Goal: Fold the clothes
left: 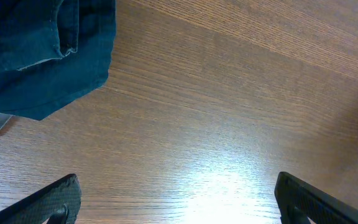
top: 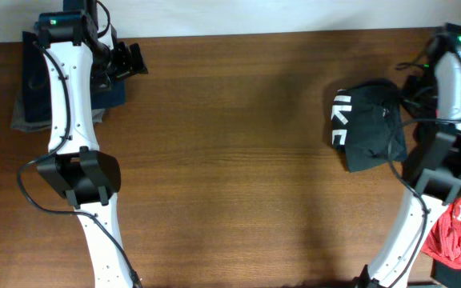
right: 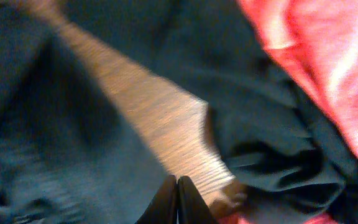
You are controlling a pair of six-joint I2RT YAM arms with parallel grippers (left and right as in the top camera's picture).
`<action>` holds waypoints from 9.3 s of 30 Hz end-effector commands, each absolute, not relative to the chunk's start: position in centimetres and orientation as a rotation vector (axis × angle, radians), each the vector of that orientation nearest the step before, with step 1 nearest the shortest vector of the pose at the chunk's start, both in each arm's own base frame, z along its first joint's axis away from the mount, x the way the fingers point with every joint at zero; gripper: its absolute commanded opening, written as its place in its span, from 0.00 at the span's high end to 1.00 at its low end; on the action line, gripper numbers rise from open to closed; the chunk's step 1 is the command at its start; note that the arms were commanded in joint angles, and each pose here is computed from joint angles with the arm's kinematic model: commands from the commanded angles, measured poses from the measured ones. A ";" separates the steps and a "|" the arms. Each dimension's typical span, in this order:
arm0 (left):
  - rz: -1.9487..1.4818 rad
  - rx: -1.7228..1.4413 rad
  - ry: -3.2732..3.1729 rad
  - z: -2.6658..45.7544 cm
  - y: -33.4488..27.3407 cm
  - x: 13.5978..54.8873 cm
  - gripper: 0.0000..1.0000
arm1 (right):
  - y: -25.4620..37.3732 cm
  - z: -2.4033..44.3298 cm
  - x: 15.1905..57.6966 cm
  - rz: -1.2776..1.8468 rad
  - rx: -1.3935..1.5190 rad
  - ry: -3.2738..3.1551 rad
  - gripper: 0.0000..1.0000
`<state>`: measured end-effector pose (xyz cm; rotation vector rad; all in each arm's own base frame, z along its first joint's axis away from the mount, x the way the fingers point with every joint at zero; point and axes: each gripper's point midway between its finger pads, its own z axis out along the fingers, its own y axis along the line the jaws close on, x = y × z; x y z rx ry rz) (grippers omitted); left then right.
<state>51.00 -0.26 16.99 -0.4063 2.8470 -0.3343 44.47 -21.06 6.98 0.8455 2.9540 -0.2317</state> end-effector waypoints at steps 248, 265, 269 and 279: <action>-0.504 0.250 2.840 14.0 -10.3 52.0 0.01 | 20.4 2.5 50.5 0.558 -0.149 2.955 0.96; -0.506 0.247 2.859 13.9 -10.2 51.6 0.01 | 21.0 -0.5 43.0 0.507 -0.176 3.242 0.96; -0.506 0.248 2.858 13.9 -10.2 51.6 0.01 | 20.4 -0.2 40.5 0.475 -0.160 3.350 0.96; -0.503 0.246 2.859 13.9 -10.1 51.6 0.01 | 20.3 4.7 38.6 0.458 -0.002 3.393 0.96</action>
